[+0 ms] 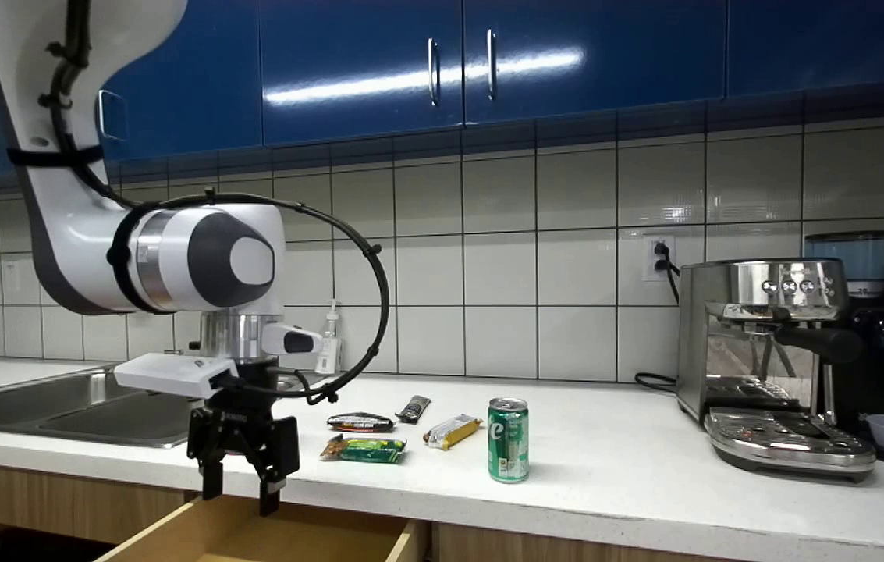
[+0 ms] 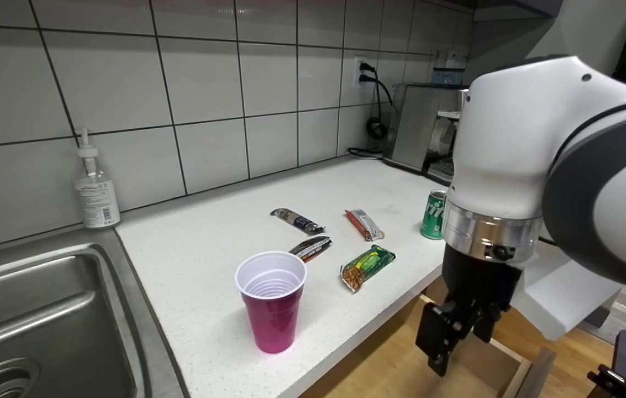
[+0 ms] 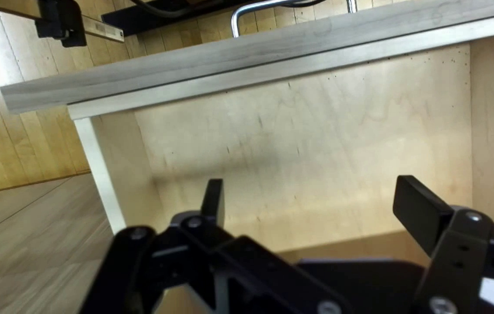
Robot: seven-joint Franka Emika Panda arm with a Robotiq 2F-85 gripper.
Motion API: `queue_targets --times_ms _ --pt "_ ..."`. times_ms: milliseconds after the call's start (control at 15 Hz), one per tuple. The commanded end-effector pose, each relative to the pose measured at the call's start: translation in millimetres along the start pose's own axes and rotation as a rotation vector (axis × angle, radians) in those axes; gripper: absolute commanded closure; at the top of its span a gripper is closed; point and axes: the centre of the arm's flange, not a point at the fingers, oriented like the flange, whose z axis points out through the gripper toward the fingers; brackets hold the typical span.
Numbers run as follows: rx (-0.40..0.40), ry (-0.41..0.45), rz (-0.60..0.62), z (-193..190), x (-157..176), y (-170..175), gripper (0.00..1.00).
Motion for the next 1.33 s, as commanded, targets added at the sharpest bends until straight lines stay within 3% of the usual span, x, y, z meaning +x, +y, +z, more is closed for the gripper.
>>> queue_targets --times_ms 0,733,1267 --pt "0.023 0.024 0.022 -31 3 11 0.0" --pt "0.042 0.026 0.152 -58 49 23 0.0" --pt "0.035 0.021 0.423 -67 99 23 0.0"
